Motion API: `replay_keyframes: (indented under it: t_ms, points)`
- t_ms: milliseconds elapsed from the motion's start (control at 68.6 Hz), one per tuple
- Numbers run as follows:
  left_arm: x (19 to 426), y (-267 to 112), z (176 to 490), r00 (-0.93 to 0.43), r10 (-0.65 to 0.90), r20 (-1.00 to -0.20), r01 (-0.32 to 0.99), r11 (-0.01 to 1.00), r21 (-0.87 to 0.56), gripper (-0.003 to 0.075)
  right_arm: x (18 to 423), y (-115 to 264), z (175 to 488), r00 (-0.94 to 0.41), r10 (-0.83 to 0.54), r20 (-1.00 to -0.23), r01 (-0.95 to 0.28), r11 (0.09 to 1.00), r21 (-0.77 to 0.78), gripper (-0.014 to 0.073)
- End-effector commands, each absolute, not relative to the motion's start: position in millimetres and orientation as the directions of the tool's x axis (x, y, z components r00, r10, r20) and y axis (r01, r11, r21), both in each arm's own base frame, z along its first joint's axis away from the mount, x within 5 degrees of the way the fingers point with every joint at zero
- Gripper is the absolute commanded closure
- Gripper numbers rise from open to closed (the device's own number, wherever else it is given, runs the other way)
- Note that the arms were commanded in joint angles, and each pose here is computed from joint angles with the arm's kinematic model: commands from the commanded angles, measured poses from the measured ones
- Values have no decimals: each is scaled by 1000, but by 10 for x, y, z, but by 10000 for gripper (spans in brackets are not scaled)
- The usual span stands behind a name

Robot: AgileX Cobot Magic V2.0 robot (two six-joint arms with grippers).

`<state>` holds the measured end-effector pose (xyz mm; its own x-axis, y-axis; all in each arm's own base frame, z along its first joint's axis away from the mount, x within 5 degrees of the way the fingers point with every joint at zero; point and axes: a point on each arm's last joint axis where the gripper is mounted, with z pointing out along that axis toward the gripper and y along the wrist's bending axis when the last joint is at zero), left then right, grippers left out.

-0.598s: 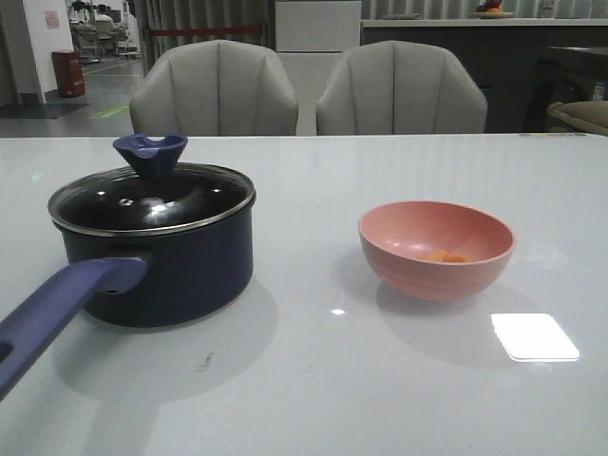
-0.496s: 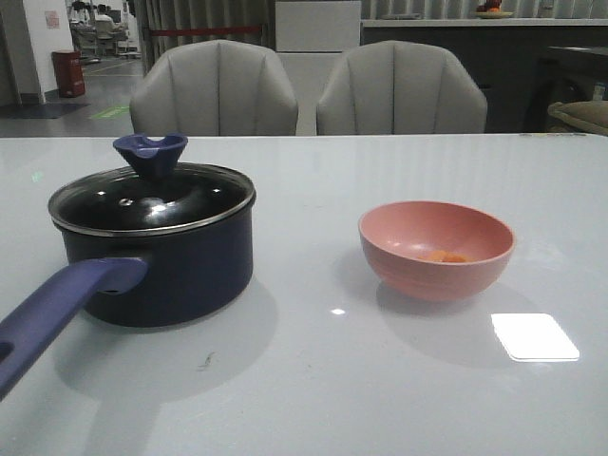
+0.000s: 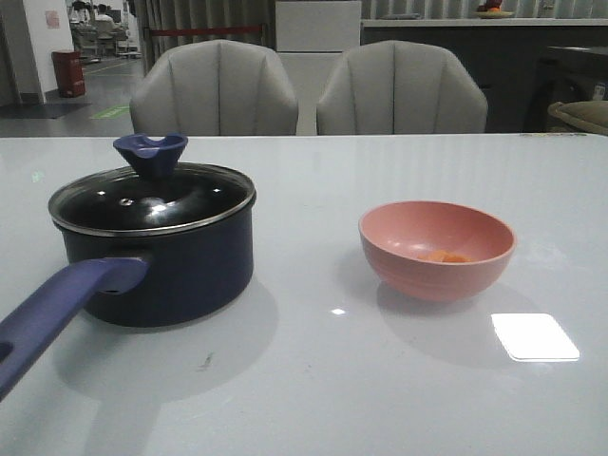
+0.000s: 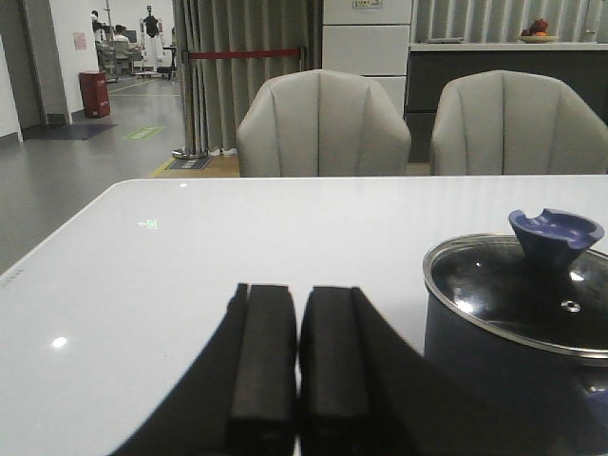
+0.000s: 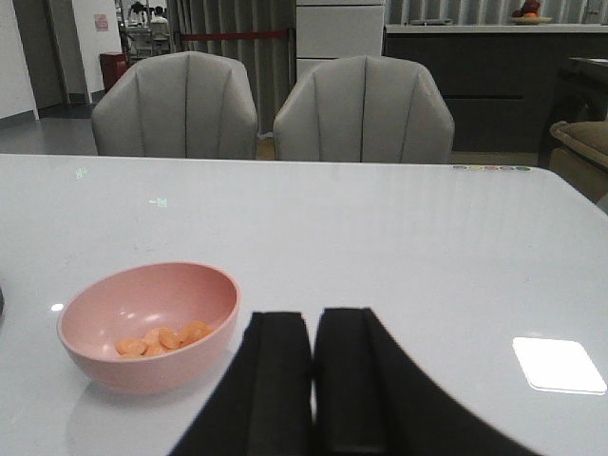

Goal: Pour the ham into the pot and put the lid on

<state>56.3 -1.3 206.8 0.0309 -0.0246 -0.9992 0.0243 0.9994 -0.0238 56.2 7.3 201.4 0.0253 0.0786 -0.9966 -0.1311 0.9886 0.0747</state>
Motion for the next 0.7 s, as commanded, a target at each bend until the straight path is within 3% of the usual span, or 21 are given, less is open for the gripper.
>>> replay_keyframes:
  t_ms: [0, 131, 277, 408, 554, 685]
  points:
    - [553, -11, 2080, 108, -42, -993, 25, 999, -39, 608, 536, 71, 2120, 135, 80, -988, -139, 988, 61, 417]
    - [550, -11, 2105, 136, -40, -990, 26, 999, -37, 608, 536, 71, 2120, 135, 80, -988, -139, 988, 61, 417]
    - [504, -5, 2300, 332, -54, -942, 31, 998, -46, 608, 536, 71, 2120, 135, 80, -988, -139, 988, 61, 417]
    - [443, -2, 2550, 395, -61, -917, 35, 998, -51, 608, 536, 71, 2120, 135, 80, -988, -139, 988, 61, 417]
    - [393, -6, 2897, 350, -56, -935, 36, 998, -47, 608, 536, 71, 2120, 135, 80, -988, -139, 988, 61, 417]
    - [449, -13, 3075, 192, -53, -980, 34, 998, -47, 608, 536, 71, 2120, 135, 80, -988, -139, 988, 61, 417]
